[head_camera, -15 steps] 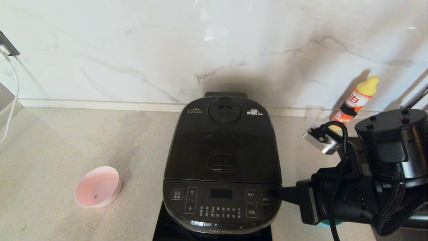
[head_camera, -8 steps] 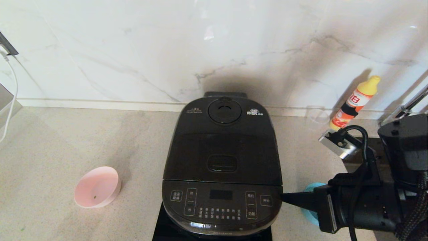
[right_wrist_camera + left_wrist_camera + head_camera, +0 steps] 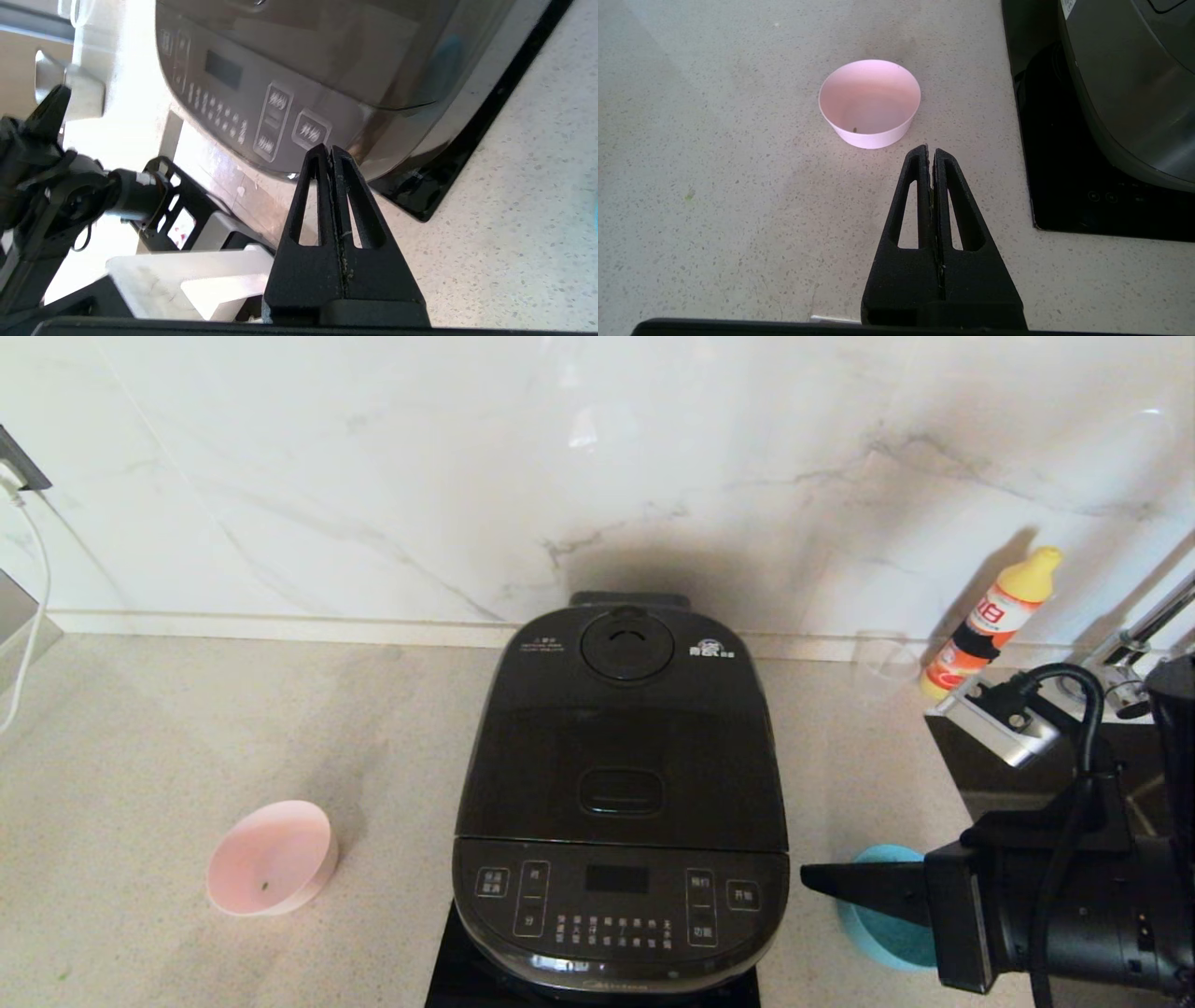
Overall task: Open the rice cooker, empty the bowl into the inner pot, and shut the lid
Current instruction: Press the start button
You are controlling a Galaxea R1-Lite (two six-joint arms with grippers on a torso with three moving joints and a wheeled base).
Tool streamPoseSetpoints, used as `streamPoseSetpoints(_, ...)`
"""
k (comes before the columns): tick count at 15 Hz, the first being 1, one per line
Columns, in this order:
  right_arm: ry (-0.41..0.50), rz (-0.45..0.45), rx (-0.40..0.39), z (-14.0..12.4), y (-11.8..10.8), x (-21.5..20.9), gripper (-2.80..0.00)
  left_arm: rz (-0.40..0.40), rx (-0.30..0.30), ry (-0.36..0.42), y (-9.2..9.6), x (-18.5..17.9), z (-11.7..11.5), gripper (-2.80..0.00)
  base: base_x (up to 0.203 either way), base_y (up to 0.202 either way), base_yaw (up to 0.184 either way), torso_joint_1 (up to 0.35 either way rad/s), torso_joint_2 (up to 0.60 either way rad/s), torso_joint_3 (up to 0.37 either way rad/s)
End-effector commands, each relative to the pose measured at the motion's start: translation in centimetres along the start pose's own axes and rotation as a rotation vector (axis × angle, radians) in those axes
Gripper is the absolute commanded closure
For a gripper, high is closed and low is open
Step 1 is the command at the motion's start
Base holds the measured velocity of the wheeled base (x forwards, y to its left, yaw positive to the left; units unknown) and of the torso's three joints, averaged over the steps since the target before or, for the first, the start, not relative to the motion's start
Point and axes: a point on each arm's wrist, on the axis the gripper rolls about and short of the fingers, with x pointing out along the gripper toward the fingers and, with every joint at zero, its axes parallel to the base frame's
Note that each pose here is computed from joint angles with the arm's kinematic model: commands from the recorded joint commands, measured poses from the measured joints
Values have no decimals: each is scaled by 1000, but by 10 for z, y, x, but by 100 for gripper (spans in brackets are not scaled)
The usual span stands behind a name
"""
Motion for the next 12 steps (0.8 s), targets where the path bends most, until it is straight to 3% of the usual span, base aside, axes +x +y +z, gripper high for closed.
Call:
streamPoseSetpoints(1,32,18,-9,-7,3,2,0,0,0,10,0,1,-2,0,0,0,0,0,0,0)
streamPoseSetpoints(12,110,50,-40,-19,13,17,0,-1,0,10,0,1,-2,0,0,0,0,0,0,0)
